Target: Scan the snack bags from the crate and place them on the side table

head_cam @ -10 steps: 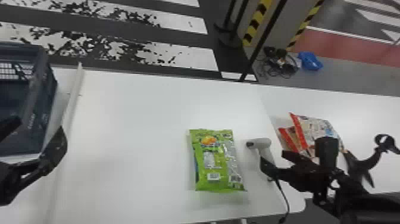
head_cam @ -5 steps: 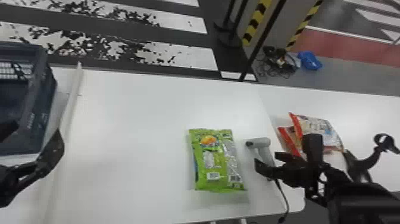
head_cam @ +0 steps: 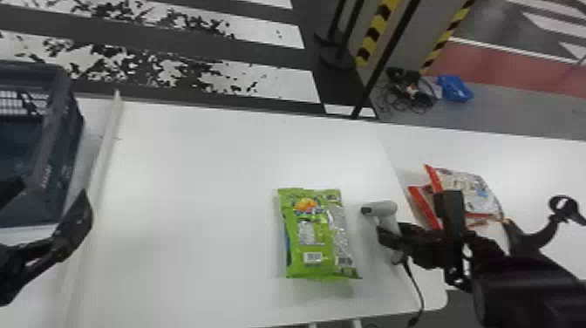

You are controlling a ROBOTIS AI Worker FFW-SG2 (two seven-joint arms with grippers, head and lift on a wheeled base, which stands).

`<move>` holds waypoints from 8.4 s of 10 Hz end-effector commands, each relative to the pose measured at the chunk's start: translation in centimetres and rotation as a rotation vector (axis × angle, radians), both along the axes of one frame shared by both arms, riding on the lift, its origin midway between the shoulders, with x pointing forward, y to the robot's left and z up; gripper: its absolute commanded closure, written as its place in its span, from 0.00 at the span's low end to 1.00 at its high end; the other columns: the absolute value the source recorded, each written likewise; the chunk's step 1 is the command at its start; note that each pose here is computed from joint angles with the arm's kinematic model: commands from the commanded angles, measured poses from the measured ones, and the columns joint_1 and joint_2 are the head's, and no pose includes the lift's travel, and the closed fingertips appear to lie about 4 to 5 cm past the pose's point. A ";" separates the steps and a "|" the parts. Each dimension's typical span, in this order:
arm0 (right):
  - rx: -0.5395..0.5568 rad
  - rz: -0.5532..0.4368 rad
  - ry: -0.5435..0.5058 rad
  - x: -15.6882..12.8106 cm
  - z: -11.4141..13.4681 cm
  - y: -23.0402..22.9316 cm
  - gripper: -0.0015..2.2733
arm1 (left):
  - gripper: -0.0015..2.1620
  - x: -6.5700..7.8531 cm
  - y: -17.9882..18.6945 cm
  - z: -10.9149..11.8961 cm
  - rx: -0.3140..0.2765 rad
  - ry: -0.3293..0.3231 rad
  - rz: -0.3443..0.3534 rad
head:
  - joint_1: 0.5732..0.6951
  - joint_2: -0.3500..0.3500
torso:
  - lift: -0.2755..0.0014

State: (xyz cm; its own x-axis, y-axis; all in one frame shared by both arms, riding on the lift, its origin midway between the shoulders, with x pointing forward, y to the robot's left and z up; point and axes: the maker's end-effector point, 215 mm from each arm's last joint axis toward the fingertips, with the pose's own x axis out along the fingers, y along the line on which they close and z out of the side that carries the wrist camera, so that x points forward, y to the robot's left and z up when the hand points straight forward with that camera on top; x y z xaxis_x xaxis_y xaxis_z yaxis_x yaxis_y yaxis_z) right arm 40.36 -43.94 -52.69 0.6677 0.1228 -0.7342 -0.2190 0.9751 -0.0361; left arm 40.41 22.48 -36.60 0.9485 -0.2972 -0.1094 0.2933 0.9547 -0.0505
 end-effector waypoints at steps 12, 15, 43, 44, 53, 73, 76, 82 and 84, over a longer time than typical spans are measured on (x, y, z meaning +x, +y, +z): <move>0.154 -0.124 0.121 -12.0 5.5 6.2 0.98 | 0.04 0.8 -1.1 0.7 0.000 -0.010 0.020 | 1.00 0.10 | 0.66; 0.205 -0.126 0.184 -14.2 6.1 7.9 0.98 | 0.04 0.8 -0.7 0.5 0.004 -0.005 0.030 | 1.00 0.13 | 0.66; 0.108 -0.102 0.021 -1.9 4.1 0.5 0.98 | 0.04 0.1 -0.9 0.3 -0.001 0.002 0.027 | 1.00 0.07 | 0.66; 0.102 -0.096 0.026 -1.8 3.5 0.6 0.98 | 0.04 0.0 -1.0 0.3 -0.003 0.003 0.025 | 1.00 0.06 | 0.66; 0.078 -0.059 0.055 -2.8 1.3 1.8 0.61 | 0.04 -0.3 -1.4 1.0 -0.005 -0.004 0.017 | 1.00 0.07 | 0.66; 0.409 0.138 0.143 -7.3 2.6 13.3 0.05 | 0.04 -0.7 -1.2 0.5 -0.009 0.006 0.018 | 1.00 0.26 | 0.66; 0.373 0.165 0.165 -7.2 1.0 13.9 0.05 | 0.04 -0.7 -1.1 0.4 -0.013 0.008 0.020 | 1.00 0.30 | 0.66; 0.333 0.187 0.156 -6.9 0.5 13.5 0.89 | 0.04 -0.8 -1.1 0.4 -0.023 0.008 0.018 | 1.00 0.30 | 0.66; 0.340 0.213 0.119 -6.6 1.5 13.3 0.98 | 0.04 -0.9 -1.1 0.5 -0.023 0.005 0.016 | 1.00 0.30 | 0.66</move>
